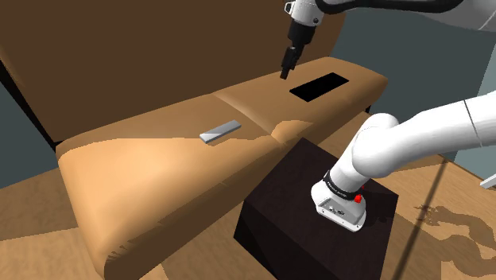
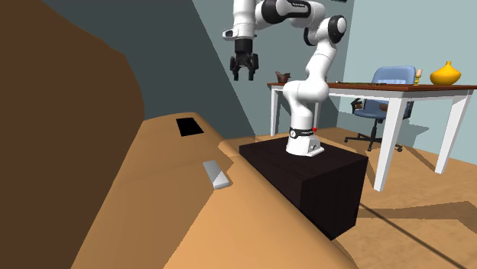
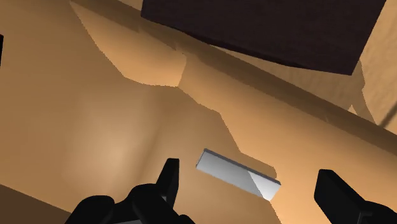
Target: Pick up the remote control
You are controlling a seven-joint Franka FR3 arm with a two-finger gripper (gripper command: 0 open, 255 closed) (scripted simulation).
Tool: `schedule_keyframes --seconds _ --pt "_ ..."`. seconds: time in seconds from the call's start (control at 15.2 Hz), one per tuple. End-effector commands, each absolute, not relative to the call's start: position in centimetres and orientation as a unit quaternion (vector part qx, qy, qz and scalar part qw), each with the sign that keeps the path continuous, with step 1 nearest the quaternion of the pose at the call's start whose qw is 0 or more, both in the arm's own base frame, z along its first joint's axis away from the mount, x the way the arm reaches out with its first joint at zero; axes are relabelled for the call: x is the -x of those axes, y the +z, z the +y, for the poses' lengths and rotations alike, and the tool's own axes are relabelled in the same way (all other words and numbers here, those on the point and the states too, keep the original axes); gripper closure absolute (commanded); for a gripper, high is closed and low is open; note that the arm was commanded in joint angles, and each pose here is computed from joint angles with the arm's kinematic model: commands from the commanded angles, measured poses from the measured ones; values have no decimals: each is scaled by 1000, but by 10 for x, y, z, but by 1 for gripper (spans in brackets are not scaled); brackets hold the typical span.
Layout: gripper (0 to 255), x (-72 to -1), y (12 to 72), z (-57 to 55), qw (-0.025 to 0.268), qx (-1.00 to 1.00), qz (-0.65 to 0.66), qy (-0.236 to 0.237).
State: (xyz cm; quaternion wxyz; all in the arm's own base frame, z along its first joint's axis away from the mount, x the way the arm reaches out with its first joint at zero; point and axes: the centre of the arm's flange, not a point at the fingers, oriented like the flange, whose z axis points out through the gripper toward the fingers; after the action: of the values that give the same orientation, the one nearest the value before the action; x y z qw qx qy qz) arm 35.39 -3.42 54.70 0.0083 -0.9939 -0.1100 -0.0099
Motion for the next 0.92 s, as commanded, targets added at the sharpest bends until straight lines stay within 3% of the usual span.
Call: schedule_keyframes --seconds 0.0,0.86 --pt "0 -371 525 -35 10 989 -145 -8" --pt "0 -478 388 -8 21 934 -357 11"
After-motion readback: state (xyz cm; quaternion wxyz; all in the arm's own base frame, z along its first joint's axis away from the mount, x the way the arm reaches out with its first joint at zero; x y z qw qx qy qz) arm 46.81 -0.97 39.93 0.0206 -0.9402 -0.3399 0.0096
